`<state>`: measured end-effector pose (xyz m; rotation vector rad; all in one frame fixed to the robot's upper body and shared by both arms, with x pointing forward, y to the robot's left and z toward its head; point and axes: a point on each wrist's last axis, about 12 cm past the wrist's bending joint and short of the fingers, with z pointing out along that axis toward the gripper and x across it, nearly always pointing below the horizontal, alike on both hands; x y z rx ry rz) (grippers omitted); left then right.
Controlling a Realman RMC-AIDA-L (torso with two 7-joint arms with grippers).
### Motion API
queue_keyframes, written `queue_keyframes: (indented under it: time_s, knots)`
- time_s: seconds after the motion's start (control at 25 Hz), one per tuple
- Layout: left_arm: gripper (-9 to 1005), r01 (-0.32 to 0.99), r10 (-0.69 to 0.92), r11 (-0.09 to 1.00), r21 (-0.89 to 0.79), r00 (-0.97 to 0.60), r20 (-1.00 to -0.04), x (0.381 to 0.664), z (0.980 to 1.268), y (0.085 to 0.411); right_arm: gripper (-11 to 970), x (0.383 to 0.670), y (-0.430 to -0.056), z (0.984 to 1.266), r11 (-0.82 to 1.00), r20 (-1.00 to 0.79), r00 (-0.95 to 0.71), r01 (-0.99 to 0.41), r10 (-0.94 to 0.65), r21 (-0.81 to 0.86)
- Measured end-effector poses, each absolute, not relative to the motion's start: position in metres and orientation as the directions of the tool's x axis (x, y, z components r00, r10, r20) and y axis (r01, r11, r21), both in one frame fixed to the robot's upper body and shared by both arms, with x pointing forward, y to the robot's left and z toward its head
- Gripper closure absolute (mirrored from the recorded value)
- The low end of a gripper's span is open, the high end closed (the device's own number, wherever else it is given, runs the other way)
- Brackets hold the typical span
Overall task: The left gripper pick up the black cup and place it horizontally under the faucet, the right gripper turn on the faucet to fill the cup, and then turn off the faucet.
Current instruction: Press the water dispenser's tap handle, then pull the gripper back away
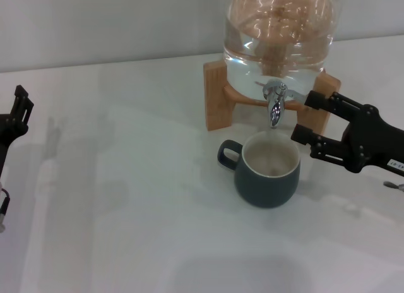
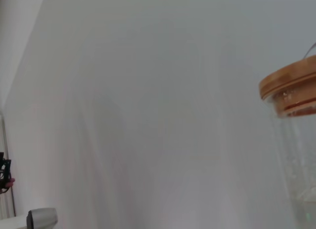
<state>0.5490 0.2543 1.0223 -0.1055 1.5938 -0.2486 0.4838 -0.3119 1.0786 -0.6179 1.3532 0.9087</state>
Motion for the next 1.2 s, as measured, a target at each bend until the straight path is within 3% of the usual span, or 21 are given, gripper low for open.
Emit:
queue_keyframes:
  time_s: [1.2]
  knots:
    - [256,0.085,-0.246,0.965,-0.248,-0.043,-0.968,0.548,1.022,0.254,150,0.496,-0.321,1.072,0.638,-0.987,-0.041,-0.759,0.152,0.13]
